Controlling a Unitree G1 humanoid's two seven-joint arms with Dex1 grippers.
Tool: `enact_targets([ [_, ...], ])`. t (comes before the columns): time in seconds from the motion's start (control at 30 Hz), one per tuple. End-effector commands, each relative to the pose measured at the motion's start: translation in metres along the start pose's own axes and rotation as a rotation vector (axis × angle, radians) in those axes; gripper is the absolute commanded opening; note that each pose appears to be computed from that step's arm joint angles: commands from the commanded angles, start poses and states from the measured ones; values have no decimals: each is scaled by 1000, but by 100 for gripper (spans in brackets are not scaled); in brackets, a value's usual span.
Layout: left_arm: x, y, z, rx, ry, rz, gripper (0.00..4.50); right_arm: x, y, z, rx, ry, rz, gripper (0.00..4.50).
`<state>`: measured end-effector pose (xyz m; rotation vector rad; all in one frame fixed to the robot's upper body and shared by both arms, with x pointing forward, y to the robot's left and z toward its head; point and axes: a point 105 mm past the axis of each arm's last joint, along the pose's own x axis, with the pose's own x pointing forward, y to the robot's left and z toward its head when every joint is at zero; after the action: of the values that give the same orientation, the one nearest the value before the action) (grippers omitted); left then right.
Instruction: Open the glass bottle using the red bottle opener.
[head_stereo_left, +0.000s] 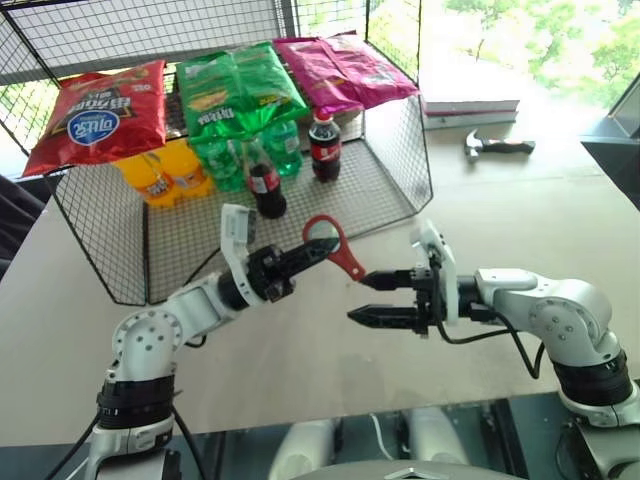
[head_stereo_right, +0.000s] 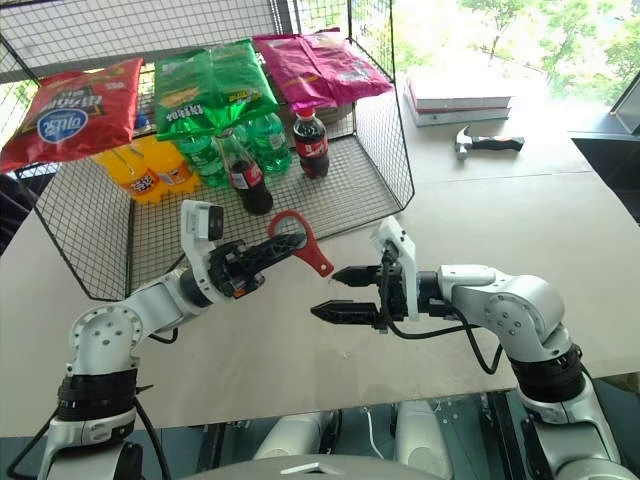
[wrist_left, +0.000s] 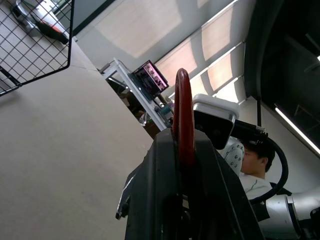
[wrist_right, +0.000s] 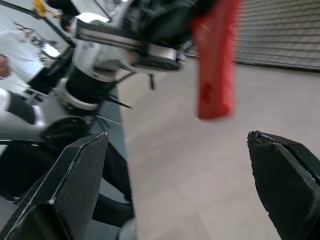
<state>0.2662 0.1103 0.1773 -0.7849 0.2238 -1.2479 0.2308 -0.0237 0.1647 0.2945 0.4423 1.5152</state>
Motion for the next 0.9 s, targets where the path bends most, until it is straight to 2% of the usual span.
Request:
enact_targets([
  [0.03, 2, -4, 0, 5, 5, -39, 2, 5, 15, 12, 18, -28, 98, 450],
  [0.33, -2, -3, -10, -11, 27, -49, 2, 9, 25, 19, 66, -46, 178, 450],
  [0.7, -5, -4, -20, -17, 68, -56, 2, 7, 25, 16, 76, -16, 177, 450],
  [0.8, -6, -2, -21, -14, 71, -50, 0, 6, 25, 14, 76, -8, 173, 357],
  [0.83, -6, -2, -21, -14, 74, -49, 0, 6, 25, 14, 76, -7, 172, 318],
  [0.87, -6, -2, -22, -14, 79, -49, 0, 5, 25, 13, 77, -7, 172, 252],
  [0.9, -6, -2, -23, -14, 85, -49, 0, 5, 25, 13, 77, -6, 172, 224],
])
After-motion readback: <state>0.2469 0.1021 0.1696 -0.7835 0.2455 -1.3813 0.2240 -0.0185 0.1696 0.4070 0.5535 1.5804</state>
